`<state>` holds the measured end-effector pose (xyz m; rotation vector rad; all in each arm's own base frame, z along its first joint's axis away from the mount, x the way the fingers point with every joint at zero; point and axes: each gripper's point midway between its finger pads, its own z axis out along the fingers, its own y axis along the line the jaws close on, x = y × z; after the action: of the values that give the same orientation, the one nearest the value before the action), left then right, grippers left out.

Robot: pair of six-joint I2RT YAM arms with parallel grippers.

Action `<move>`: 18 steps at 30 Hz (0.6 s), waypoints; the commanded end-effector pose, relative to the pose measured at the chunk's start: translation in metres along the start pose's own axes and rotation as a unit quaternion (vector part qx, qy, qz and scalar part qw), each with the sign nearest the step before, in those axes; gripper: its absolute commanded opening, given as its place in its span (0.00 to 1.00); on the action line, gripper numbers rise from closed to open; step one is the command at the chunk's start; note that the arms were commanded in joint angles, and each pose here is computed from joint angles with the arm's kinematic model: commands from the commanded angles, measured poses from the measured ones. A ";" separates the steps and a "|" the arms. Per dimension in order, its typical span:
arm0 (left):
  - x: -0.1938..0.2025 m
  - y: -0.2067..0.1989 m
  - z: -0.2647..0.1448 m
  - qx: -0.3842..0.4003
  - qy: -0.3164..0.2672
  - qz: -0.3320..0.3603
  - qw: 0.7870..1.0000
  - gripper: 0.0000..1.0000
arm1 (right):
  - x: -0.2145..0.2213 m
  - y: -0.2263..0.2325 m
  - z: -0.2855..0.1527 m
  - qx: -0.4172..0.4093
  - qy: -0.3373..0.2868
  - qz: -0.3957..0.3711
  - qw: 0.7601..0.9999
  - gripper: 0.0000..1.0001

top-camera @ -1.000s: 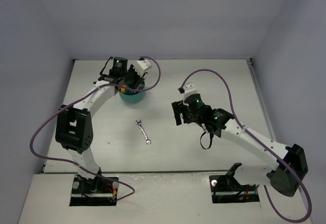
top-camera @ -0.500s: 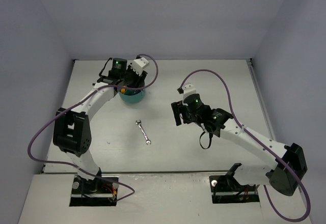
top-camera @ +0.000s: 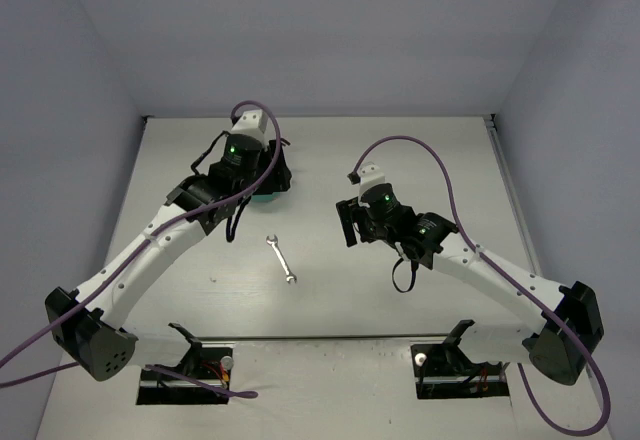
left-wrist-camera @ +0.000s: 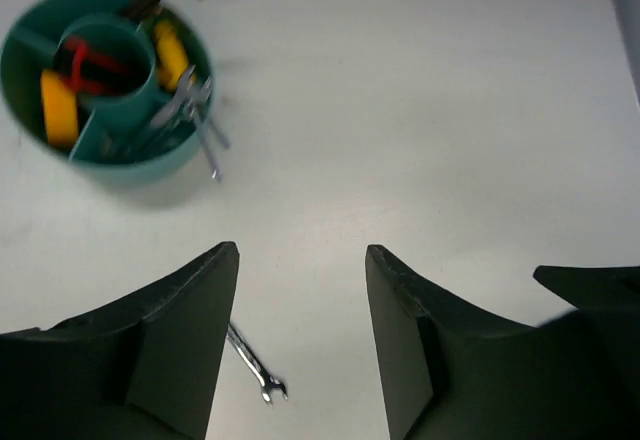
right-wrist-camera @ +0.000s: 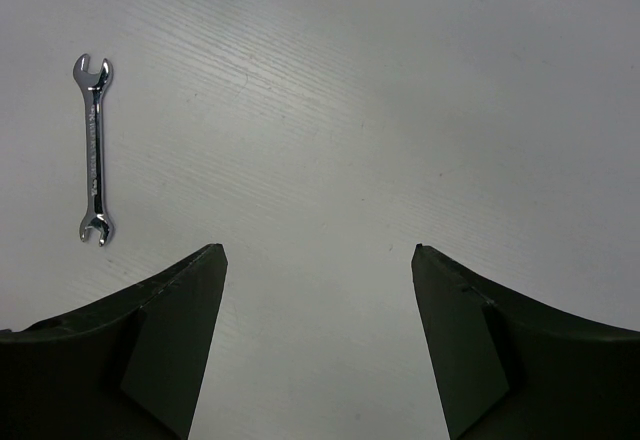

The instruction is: Sort the tools into containers

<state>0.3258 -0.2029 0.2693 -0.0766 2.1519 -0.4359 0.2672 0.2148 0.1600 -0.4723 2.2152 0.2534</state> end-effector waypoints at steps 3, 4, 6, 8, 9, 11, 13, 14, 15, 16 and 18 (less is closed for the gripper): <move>0.074 0.050 0.014 -0.143 0.063 -0.147 0.977 0.53 | -0.018 -0.008 -0.019 -0.002 -0.048 0.001 0.999 0.73; 0.086 0.054 0.020 -0.156 0.075 -0.158 0.972 0.53 | -0.018 -0.008 -0.021 -0.004 -0.050 0.004 0.999 0.73; 0.105 0.059 0.032 -0.178 0.097 -0.165 0.965 0.53 | -0.015 -0.008 -0.025 -0.008 -0.051 0.008 0.999 0.73; 0.120 0.061 0.042 -0.193 0.117 -0.170 0.959 0.53 | -0.012 -0.008 -0.030 -0.013 -0.053 0.012 0.998 0.73; 0.126 0.062 0.046 -0.199 0.126 -0.172 0.957 0.53 | -0.011 -0.008 -0.032 -0.014 -0.055 0.015 0.998 0.73; 0.137 0.066 0.052 -0.212 0.137 -0.176 0.951 0.53 | -0.009 -0.010 -0.037 -0.015 -0.060 0.019 0.998 0.73; 0.147 0.072 0.057 -0.228 0.144 -0.173 0.947 0.53 | -0.005 -0.012 -0.039 -0.013 -0.058 0.025 0.998 0.73; 0.153 0.076 0.060 -0.236 0.149 -0.169 0.945 0.52 | -0.004 -0.012 -0.041 -0.014 -0.060 0.028 0.998 0.73; 0.159 0.079 0.062 -0.244 0.156 -0.166 0.943 0.50 | -0.004 -0.013 -0.043 -0.015 -0.063 0.032 0.997 0.73; 0.165 0.081 0.064 -0.251 0.162 -0.165 0.940 0.48 | -0.004 -0.013 -0.045 -0.016 -0.066 0.036 0.997 0.73; 0.177 0.084 0.067 -0.260 0.175 -0.170 0.934 0.44 | -0.004 -0.013 -0.049 -0.019 -0.070 0.042 0.996 0.73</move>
<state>0.2838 -0.1790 0.0748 -0.6444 2.5870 -0.0658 0.2415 0.1892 0.1805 -0.4290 2.1346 0.3174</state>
